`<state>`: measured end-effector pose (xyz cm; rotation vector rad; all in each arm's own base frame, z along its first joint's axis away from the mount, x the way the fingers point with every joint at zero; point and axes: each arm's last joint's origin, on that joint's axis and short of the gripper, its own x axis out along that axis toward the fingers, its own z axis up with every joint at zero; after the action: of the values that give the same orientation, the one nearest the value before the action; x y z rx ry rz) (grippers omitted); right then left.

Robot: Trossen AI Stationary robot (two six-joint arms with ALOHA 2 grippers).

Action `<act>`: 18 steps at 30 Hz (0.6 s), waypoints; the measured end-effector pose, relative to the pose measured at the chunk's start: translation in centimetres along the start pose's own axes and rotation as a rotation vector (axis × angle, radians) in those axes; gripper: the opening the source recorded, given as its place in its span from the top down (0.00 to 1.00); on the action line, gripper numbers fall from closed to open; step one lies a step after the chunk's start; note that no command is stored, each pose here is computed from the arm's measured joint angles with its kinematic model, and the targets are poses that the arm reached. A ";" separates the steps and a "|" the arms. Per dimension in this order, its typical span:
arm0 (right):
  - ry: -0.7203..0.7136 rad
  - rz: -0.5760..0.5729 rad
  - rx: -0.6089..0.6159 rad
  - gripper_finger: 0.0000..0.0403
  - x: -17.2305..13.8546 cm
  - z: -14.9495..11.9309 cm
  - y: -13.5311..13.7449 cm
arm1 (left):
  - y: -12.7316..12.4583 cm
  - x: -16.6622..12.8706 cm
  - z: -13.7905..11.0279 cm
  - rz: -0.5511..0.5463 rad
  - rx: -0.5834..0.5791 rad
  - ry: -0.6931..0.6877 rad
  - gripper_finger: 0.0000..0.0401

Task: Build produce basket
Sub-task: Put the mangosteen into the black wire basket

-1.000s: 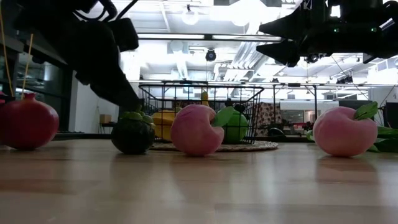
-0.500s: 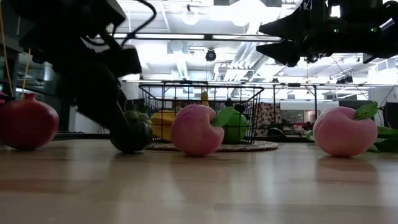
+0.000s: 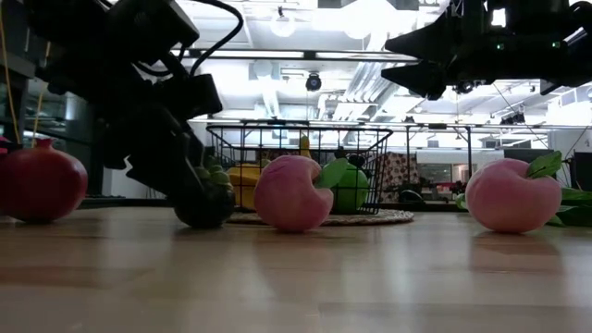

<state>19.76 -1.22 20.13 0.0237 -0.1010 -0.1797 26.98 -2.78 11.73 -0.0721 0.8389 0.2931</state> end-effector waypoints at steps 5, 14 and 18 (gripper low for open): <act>0.002 0.000 0.000 0.03 0.0 0.0 0.0 | 0.0 0.0 0.0 0.000 0.008 -0.001 0.20; 0.002 0.000 0.000 0.03 0.0 0.0 0.0 | 0.0 0.0 0.0 0.000 0.023 -0.001 0.33; 0.002 0.000 0.000 0.03 0.0 0.0 0.0 | 0.1 -1.0 0.5 -0.030 0.023 -0.019 0.33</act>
<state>19.77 -1.22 20.12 0.0234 -0.0989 -0.1796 26.73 -2.84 12.79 -0.0600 0.8212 0.2550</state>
